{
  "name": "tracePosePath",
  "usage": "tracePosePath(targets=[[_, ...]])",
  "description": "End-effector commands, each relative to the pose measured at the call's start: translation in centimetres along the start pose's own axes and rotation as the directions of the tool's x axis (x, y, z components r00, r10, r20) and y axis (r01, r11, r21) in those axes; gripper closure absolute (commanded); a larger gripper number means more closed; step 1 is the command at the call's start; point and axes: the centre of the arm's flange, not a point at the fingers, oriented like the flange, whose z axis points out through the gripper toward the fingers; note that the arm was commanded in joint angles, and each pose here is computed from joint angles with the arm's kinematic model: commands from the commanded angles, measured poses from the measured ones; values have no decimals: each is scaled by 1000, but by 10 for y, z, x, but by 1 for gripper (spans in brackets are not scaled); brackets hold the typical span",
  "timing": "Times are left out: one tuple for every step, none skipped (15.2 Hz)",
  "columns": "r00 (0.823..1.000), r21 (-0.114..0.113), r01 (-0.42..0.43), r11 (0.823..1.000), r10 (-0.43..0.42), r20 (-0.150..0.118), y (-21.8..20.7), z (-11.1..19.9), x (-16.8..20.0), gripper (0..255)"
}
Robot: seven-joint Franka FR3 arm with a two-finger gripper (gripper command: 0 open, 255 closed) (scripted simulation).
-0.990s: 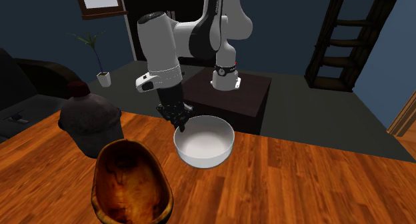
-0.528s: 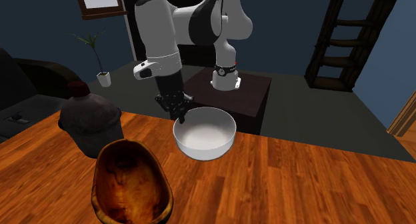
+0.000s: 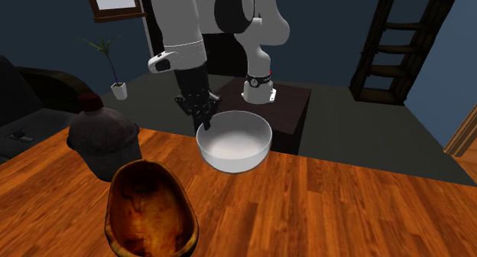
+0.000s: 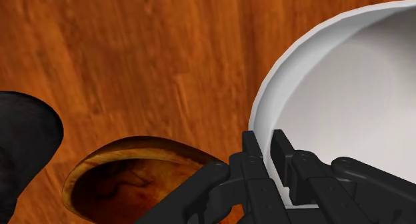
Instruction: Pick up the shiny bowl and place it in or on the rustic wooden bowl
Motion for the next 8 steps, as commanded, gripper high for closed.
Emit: tracePosePath(targets=[[1000,0,0,1000,0,0,-1,-11,0,255],[1000,0,0,1000,0,0,-2,-16,0,255],[1000,0,0,1000,0,0,-2,-22,0,255],[1000,0,0,1000,0,0,-3,-27,-1,255],[1000,0,0,1000,0,0,-4,-32,-1,255],[1000,0,0,1000,0,0,-4,-37,-1,255],[1000,0,0,1000,0,0,-5,-42,-1,255],[1000,0,0,1000,0,0,-6,-48,-1,255]])
